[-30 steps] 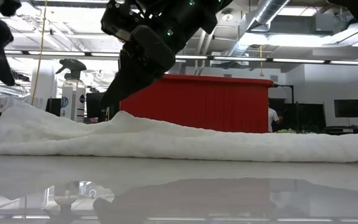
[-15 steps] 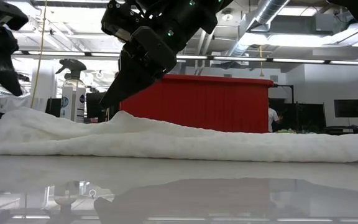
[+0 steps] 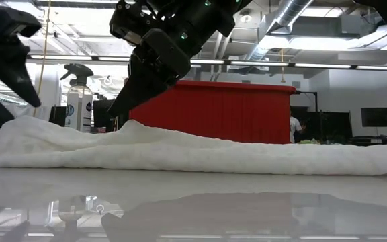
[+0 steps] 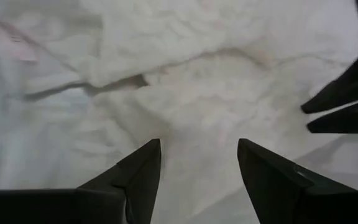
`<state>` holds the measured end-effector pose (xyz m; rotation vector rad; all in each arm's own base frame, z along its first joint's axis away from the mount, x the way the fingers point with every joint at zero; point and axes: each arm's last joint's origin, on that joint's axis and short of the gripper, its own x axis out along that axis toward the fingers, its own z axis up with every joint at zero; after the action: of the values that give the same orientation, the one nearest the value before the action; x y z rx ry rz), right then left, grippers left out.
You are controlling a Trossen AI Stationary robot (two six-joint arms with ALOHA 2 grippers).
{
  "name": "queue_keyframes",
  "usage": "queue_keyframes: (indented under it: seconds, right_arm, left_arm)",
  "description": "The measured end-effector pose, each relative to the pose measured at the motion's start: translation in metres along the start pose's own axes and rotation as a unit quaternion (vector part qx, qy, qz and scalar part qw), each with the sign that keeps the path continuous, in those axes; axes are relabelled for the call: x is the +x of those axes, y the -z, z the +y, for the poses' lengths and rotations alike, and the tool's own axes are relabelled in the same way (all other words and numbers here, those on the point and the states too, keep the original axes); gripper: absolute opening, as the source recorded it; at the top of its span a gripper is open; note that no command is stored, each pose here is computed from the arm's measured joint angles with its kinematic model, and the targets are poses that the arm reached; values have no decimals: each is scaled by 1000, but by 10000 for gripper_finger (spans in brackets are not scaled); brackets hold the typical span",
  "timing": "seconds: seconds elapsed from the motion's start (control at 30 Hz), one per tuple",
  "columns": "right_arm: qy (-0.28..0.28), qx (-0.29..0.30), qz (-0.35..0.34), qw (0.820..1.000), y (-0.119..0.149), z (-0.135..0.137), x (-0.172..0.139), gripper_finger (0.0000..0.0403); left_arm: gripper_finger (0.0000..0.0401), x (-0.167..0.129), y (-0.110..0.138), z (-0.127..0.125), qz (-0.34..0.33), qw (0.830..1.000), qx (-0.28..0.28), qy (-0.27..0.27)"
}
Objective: Fold Laundry from Bin
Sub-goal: Fold the white blouse
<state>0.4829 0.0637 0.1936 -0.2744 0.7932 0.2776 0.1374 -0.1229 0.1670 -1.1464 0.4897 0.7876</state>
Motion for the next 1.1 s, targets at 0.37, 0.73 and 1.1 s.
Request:
queue_keyframes:
  seconds: [0.37, 0.73, 1.1]
  right_arm:
    - [0, 0, 0, 1000, 0, 0, 0, 103]
    - [0, 17, 0, 1000, 0, 1, 0, 103]
    - [-3, 22, 2, 1000, -1, 5, 0, 103]
  left_arm:
    - [84, -2, 1, -13, 40, 998, -26, 39]
    - [5, -12, -5, -11, 98, 994, -49, 18]
    - [3, -11, -6, -3, 117, 992, 19, -33]
